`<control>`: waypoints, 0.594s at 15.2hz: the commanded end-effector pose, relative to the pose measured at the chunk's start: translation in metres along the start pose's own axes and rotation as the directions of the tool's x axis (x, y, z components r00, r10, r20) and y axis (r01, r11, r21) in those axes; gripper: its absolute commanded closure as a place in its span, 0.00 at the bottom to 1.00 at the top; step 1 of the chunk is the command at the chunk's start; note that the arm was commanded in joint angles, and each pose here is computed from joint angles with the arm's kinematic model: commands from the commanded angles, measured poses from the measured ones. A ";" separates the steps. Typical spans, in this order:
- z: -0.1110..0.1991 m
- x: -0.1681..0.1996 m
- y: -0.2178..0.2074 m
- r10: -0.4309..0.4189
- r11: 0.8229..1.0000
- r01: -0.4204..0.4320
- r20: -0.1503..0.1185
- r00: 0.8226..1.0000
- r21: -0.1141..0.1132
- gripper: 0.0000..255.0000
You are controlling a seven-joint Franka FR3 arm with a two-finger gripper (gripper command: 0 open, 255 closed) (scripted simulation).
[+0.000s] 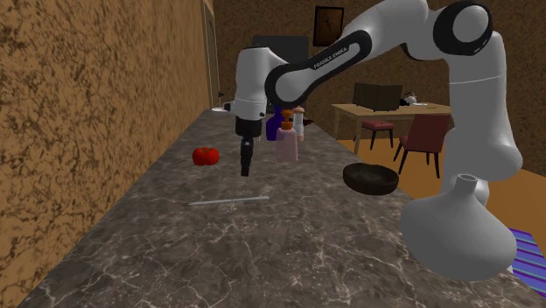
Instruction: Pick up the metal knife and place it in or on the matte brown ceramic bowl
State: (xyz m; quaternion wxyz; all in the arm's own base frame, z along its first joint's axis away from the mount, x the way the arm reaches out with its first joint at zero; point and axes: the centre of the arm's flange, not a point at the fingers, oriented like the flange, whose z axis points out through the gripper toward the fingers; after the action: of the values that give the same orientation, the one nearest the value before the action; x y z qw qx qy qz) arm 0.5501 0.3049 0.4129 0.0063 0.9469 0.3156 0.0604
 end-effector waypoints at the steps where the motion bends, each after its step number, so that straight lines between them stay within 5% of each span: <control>1: 0.014 0.019 -0.013 -0.036 0.999 0.036 0.005 0.999 0.005 0.00; 9: 0.062 0.050 -0.041 -0.107 0.994 0.107 0.016 0.994 0.017 0.00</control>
State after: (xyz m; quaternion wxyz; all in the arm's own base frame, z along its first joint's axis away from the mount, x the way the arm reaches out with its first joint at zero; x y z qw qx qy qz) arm 0.5734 0.3698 0.3603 0.0047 0.9294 0.3658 0.0493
